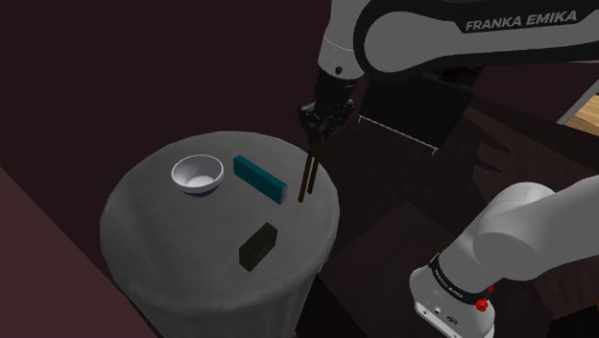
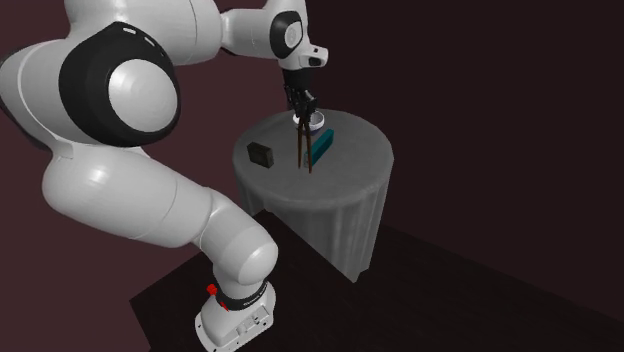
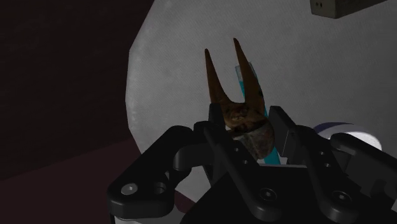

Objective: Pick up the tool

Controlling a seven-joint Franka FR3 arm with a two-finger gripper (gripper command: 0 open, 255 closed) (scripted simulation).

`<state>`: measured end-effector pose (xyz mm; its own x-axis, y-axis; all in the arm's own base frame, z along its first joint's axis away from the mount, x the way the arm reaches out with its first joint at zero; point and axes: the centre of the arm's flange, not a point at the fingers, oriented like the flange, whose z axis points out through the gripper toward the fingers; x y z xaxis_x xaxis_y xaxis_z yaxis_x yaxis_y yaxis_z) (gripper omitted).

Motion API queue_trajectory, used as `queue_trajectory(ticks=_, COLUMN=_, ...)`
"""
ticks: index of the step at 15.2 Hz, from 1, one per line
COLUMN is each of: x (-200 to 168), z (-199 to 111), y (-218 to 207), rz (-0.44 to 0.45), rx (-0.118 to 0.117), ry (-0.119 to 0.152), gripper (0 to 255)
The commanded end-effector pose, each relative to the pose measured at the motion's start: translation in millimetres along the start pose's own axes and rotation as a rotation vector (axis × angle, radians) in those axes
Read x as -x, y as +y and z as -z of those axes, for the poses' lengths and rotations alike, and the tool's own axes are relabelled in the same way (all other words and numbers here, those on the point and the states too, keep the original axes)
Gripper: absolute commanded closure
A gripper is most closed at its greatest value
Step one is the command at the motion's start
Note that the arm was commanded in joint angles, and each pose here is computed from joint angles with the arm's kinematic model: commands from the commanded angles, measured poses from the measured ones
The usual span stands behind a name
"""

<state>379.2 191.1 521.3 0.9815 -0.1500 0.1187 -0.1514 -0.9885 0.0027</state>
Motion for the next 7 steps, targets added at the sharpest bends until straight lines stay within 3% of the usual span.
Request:
queue_trajectory(ticks=1, x=-2, z=11, y=1, rz=0.000, rx=0.000, ry=0.000, gripper=255)
queue_trajectory(ticks=7, x=-4, z=33, y=1, rz=0.000, rx=0.000, ry=0.000, gripper=255)
